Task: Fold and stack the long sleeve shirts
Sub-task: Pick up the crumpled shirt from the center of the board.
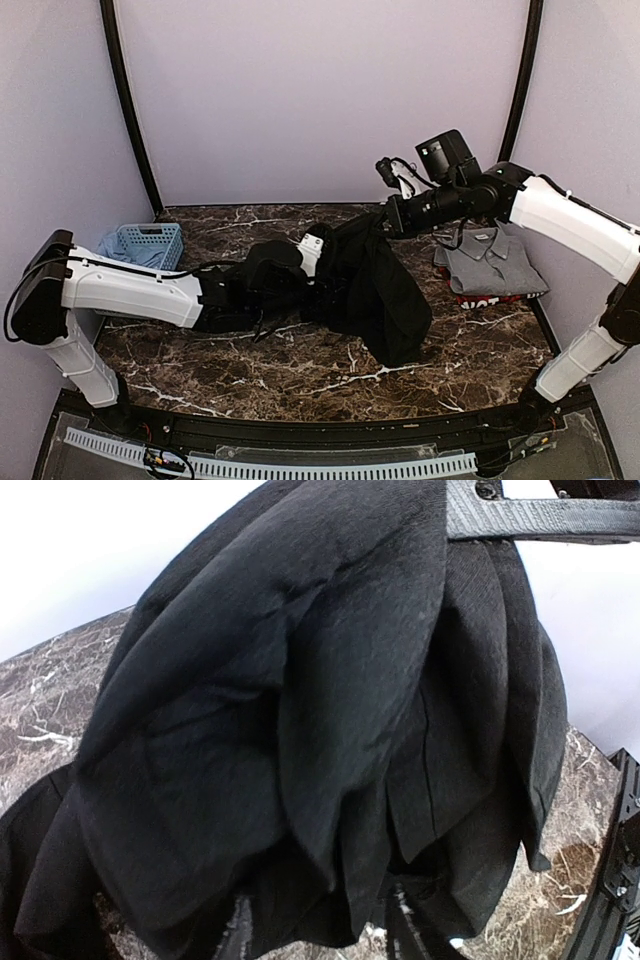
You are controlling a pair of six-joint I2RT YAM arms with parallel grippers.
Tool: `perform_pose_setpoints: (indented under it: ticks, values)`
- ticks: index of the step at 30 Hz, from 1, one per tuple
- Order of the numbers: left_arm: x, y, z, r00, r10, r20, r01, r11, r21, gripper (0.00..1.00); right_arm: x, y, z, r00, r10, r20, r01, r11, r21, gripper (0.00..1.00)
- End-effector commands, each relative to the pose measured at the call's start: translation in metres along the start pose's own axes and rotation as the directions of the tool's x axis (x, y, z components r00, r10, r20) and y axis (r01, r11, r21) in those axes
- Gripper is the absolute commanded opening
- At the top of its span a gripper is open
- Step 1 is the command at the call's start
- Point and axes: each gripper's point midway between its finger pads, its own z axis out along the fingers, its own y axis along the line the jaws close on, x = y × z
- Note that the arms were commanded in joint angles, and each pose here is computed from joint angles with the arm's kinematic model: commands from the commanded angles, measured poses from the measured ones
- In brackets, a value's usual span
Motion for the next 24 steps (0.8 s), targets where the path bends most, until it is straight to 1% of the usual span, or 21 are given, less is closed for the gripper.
perform_pose_setpoints:
  ticks: [1, 6, 11, 14, 15, 16, 18, 19, 20, 21, 22, 23, 24]
  values:
    - [-0.023, -0.008, 0.008, 0.998, 0.018, 0.055, -0.019, 1.0, 0.012, 0.42, -0.007, 0.006, -0.004, 0.999, -0.004, 0.041, 0.005, 0.999, -0.031, 0.0]
    - [-0.022, -0.01, 0.02, 0.999, 0.011, 0.044, -0.012, 1.0, 0.016, 0.41, -0.007, 0.007, -0.005, 0.999, -0.003, 0.041, 0.005, 0.999, -0.035, 0.0]
    - [-0.02, 0.0, 0.034, 0.999, -0.018, 0.038, 0.018, 1.0, 0.009, 0.43, -0.007, 0.009, -0.007, 0.999, -0.003, 0.045, 0.005, 0.999, -0.046, 0.0]
    - [-0.024, 0.006, 0.04, 0.998, -0.034, 0.056, 0.033, 0.999, 0.019, 0.41, -0.006, 0.009, -0.009, 0.999, -0.003, 0.048, 0.005, 0.999, -0.047, 0.0]
    - [-0.023, 0.004, 0.043, 0.998, -0.03, 0.055, 0.028, 0.999, 0.041, 0.37, -0.006, 0.009, -0.009, 0.999, -0.003, 0.048, 0.005, 0.999, -0.043, 0.0]
    - [-0.029, 0.005, 0.044, 0.996, -0.034, 0.077, 0.03, 0.998, 0.053, 0.34, -0.005, 0.007, -0.009, 0.999, -0.004, 0.048, 0.006, 0.999, -0.038, 0.0]
    - [-0.035, 0.0, 0.045, 0.996, -0.028, 0.09, 0.018, 0.994, 0.105, 0.19, -0.004, 0.002, -0.008, 0.999, -0.007, 0.045, 0.008, 1.0, -0.015, 0.0]
    - [-0.037, -0.001, 0.045, 0.996, -0.019, 0.089, 0.009, 0.993, 0.116, 0.06, -0.003, -0.003, -0.008, 0.999, -0.009, 0.043, 0.008, 1.0, 0.01, 0.0]
    - [-0.044, -0.004, 0.041, 0.995, -0.017, 0.094, 0.003, 0.989, 0.148, 0.01, -0.003, -0.009, -0.009, 0.999, -0.01, 0.041, 0.008, 0.999, 0.033, 0.0]
    - [-0.043, -0.005, 0.039, 0.997, 0.005, 0.082, -0.018, 0.987, 0.161, 0.0, -0.003, -0.017, -0.01, 0.999, -0.005, 0.039, 0.002, 0.998, 0.06, 0.0]
    - [-0.053, -0.011, 0.03, 0.996, 0.015, 0.09, -0.033, 0.98, 0.197, 0.0, -0.004, -0.025, -0.012, 0.999, -0.003, 0.041, -0.001, 0.995, 0.095, 0.0]
    - [-0.047, -0.01, 0.027, 0.997, 0.055, 0.056, -0.065, 0.978, 0.196, 0.0, -0.004, -0.032, -0.015, 0.999, -0.006, 0.04, 0.001, 0.992, 0.129, 0.03]
    - [-0.059, -0.013, 0.016, 0.996, 0.068, 0.063, -0.08, 0.973, 0.216, 0.0, -0.005, -0.041, -0.018, 0.999, -0.009, 0.038, 0.003, 0.985, 0.171, 0.07]
